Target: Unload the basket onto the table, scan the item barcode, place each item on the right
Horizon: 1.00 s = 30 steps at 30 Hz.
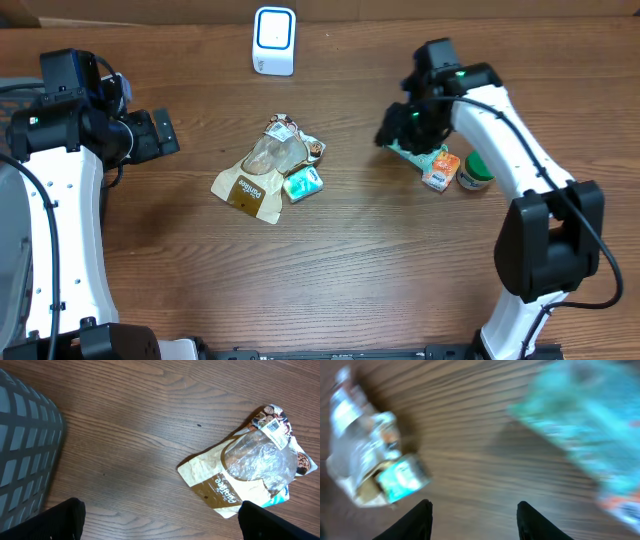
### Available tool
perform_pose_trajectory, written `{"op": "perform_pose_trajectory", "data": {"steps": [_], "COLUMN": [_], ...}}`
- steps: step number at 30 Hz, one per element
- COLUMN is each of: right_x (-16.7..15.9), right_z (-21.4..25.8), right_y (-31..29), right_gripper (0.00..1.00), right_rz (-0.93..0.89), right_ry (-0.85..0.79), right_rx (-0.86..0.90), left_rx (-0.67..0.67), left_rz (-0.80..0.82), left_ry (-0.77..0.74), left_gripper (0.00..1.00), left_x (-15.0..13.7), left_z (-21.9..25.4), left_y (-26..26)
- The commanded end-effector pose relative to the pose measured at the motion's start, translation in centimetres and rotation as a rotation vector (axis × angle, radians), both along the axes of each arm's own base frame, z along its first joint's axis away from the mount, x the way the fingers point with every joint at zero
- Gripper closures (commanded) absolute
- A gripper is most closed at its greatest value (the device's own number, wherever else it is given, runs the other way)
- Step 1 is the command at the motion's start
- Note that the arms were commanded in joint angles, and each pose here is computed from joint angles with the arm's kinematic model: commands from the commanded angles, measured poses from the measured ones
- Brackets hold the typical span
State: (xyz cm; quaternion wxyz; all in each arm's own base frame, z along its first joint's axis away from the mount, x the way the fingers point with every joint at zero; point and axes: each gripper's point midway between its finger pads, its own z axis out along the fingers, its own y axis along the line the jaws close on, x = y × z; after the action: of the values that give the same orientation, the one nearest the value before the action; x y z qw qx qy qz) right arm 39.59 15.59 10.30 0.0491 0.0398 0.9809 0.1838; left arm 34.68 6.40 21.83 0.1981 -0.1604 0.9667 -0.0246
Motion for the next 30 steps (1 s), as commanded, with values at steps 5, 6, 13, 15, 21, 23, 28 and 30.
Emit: {"op": "perform_pose_trajectory", "data": {"steps": [5, 6, 13, 15, 21, 23, 28, 30], "right_x": [-2.5, -2.7, -3.7, -3.8, -3.8, -3.9, -4.4, -4.5], "right_z": [-1.0, -1.5, -3.9, -4.5, -6.5, -7.4, -8.8, -9.2], "right_y": [8.3, 8.7, 11.4, 11.8, 12.7, 13.2, 13.8, 13.8], "right_gripper": [0.50, 0.50, 0.58, 0.60, 0.61, 0.61, 0.61, 0.62], "right_rz": [0.000, -0.032, -0.056, -0.053, -0.051, -0.041, -0.028, -0.027], "right_ry": [-0.028, -0.029, -0.049, -0.057, -0.023, -0.001, 0.045, 0.055], "right_rx": [0.026, 0.013, 0.051, 0.062, 0.088, 0.108, 0.130, 0.127], "left_rx": [0.005, 0.005, 0.005, 0.005, 0.005, 0.005, 0.005, 0.005], "left_rz": [-0.019, -0.019, -0.019, -0.019, -0.019, -0.019, -0.019, -0.019], "left_ry": [-0.013, -0.013, -0.013, -0.013, -0.013, -0.013, -0.013, -0.013], "left_gripper": [0.00, 0.00, 0.00, 0.00, 0.00, 0.00, 0.00, 0.00], "left_x": [0.1, 0.1, 0.1, 0.1, 0.1, 0.1, 0.1, 0.1], "left_z": [0.4, 0.4, 0.4, 0.4, 0.4, 0.4, 0.4, 0.4], "left_y": [-0.3, -0.3, -0.3, -0.3, -0.3, -0.3, -0.3, -0.3]}}
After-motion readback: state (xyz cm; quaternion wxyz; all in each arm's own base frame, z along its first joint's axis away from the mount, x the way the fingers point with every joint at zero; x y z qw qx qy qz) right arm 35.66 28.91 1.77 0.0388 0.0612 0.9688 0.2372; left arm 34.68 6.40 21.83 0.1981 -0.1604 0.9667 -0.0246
